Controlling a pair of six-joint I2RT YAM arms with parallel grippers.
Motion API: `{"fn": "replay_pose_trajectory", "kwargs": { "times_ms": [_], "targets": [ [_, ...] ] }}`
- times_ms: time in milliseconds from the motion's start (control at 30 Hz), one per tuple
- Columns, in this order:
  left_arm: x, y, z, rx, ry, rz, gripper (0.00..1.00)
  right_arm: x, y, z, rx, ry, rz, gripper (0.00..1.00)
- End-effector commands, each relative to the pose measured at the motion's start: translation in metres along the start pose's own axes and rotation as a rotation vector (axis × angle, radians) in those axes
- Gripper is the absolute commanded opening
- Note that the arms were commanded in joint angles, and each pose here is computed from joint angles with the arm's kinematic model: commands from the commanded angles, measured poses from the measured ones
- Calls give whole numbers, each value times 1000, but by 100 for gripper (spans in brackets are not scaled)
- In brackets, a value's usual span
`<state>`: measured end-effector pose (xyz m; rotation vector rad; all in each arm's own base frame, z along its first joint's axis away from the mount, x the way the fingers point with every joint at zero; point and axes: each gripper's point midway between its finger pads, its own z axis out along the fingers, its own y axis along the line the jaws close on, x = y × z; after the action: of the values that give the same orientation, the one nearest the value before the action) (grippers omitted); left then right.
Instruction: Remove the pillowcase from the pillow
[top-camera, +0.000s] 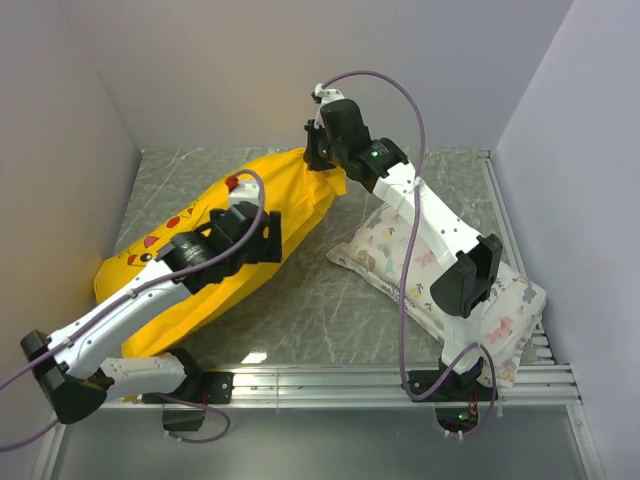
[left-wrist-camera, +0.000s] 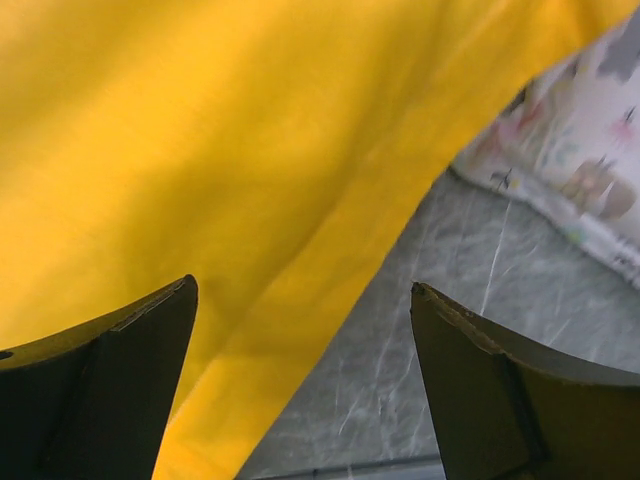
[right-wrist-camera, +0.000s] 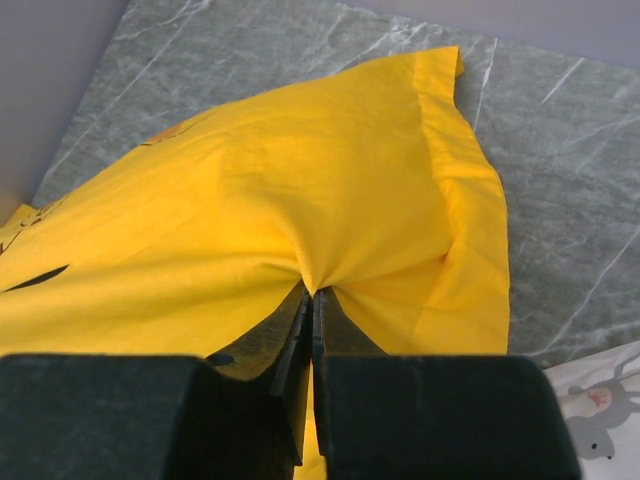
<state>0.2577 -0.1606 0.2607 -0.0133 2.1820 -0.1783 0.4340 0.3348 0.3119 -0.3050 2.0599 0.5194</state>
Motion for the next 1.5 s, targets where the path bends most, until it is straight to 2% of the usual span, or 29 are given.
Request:
{"fn": "replay_pose_trajectory", "kwargs": {
  "times_ms": [0, 133, 267, 367, 400, 433, 500, 600, 633, 700, 733, 833, 967, 1100, 1200, 1233, 1300, 1333, 1433, 1467],
  "targets": [
    [18, -5, 1, -23, 17, 26, 93, -23, 8, -7, -45, -54, 29, 7],
    [47, -19, 5, -51, 68, 115, 95, -24, 4, -11, -41, -61, 32, 7],
    [59, -3, 7, -237, 75, 159, 95, -27, 5, -15, -48, -68, 36, 7],
    [58, 11, 4, -399, 36, 205, 95, -29, 6, -17, -50, -73, 41, 6],
    [51, 13, 4, -445, -5, 168, 95, -28, 6, -18, -51, -72, 41, 6],
    [56, 21, 4, -508, 8, 232, 93, -28, 5, -19, -52, -74, 40, 6],
    [52, 20, 8, -533, -26, 251, 89, -28, 5, -21, -52, -75, 43, 6],
    [45, 19, 9, -544, -67, 232, 80, -25, 4, -24, -51, -72, 40, 6],
    [43, 19, 9, -545, -76, 228, 66, -27, 5, -29, -53, -81, 40, 6],
    [34, 18, 7, -547, -99, 231, 48, -28, 4, -34, -49, -89, 39, 6],
    [27, 21, 6, -556, -112, 220, 28, -29, 3, -37, -48, -93, 38, 6],
    [10, 20, 0, -551, -141, 208, 0, -32, 3, -46, -51, -105, 37, 6],
    [-18, 5, -14, -479, -168, 152, 0, -38, 3, -57, -55, -124, 32, 6],
    [-66, -45, -25, -245, -226, 138, 0, -55, 3, -69, -51, -175, 25, 8],
    [-111, -63, -43, -93, -262, 97, 0, -64, 4, -71, -46, -198, 4, 19],
    [-130, -56, -36, -101, -281, 57, 0, -66, 4, -72, -49, -205, -5, 33],
    [-148, -56, -27, -48, -275, 40, 0, -69, 4, -74, -54, -227, -5, 52],
    [-163, -37, -16, -74, -283, -7, 0, -74, 6, -83, -64, -250, -7, 70],
    [-174, -17, 12, -20, -248, -105, 0, -83, 6, -95, -72, -306, 3, 88],
    [-179, -11, 22, -7, -252, -158, 0, -86, 7, -98, -80, -326, 7, 91]
  ]
}}
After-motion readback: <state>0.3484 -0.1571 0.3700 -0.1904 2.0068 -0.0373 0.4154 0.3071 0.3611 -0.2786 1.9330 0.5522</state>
